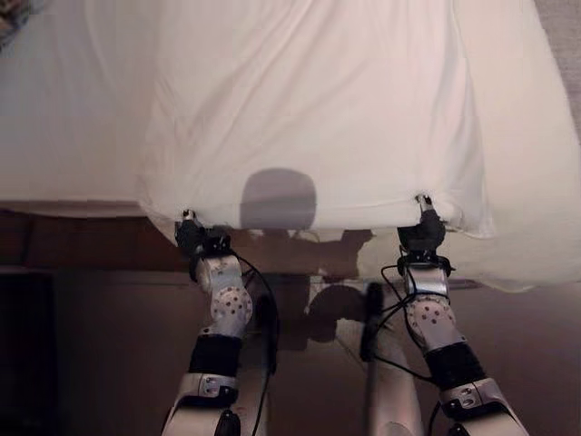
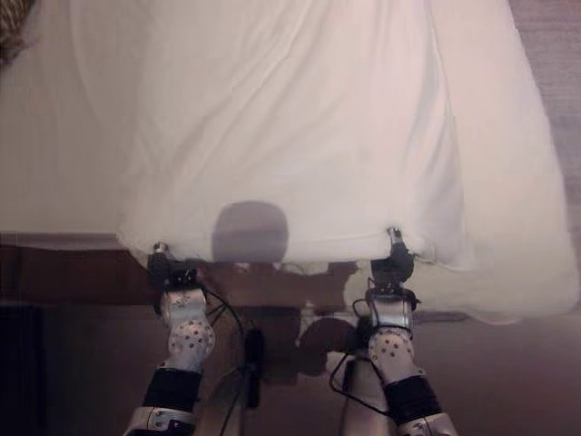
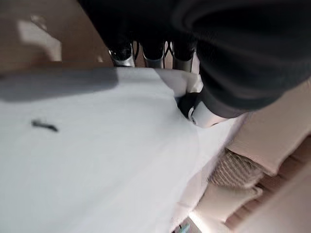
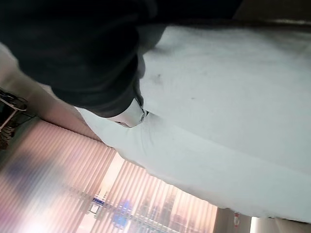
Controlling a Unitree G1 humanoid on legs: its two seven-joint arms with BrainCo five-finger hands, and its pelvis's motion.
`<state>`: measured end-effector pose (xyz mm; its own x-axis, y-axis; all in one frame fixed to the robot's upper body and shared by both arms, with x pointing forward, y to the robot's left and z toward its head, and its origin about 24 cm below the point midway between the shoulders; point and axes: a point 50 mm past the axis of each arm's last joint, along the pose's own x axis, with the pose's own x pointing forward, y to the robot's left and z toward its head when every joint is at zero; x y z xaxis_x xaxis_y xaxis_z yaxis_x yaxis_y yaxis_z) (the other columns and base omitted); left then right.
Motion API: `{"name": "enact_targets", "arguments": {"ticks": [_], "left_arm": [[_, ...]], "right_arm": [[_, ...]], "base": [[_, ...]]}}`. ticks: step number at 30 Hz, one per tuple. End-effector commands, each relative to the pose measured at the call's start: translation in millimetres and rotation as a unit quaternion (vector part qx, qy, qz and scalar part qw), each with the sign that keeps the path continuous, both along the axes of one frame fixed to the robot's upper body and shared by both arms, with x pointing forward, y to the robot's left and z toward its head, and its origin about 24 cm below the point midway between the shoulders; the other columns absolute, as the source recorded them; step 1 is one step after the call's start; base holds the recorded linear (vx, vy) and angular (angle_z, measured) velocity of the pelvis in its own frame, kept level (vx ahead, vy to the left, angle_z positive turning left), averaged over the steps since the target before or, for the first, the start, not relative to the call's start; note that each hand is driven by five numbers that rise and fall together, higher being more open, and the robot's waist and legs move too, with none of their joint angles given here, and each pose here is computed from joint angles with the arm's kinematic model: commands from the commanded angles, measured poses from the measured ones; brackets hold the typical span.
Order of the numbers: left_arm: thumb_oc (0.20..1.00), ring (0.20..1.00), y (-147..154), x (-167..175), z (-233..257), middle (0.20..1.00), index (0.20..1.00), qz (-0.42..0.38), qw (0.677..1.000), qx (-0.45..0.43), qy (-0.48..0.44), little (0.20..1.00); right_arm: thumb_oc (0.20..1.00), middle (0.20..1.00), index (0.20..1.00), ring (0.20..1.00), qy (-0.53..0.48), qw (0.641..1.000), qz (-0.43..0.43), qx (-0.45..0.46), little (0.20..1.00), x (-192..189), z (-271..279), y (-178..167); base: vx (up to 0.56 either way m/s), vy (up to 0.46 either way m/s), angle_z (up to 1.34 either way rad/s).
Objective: Make the bed
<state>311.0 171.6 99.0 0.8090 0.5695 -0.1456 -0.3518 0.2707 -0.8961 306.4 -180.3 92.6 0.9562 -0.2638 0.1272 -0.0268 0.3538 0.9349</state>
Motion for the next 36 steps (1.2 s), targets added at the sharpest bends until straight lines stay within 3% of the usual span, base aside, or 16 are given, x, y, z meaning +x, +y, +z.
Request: {"name": "enact_targets", "arguments": {"ticks": [1,13,23,36], "left_arm": [[0.2,0.2,94,-43,17,0.2,0.2,0.191,0.977,0.088,-0.032,0.2],[0.2,0.2,64,-38,-10,0.2,0.2,0.143,0.987,0.061,0.03,0.2],[0.2,0.2,77,-42,-7,0.2,0.2,0.159,0.983,0.086,0.031,0.2],[0.2,0.2,54,-26,-16,0.2,0.2,0.084,0.992,0.096,0.023,0.2]], "right_arm": [[0.2,0.2,0.2,0.2,-0.014,0.994,-0.108,-0.015,0.2,-25,-6,-45],[0.2,0.2,0.2,0.2,0.07,0.989,-0.124,-0.038,0.2,-41,-46,-62],[0.2,0.2,0.2,0.2,0.078,0.989,-0.119,-0.027,0.2,-33,-49,-58],[0.2,0.2,0.2,0.2,0.062,0.991,-0.11,-0.036,0.2,-33,-45,-53]], "base": [[-0.05,0.32,-0.25],[-0.01,0.069,0.07],[0.01,0.019,0.08],[0.06,0.529,0.1]]}}
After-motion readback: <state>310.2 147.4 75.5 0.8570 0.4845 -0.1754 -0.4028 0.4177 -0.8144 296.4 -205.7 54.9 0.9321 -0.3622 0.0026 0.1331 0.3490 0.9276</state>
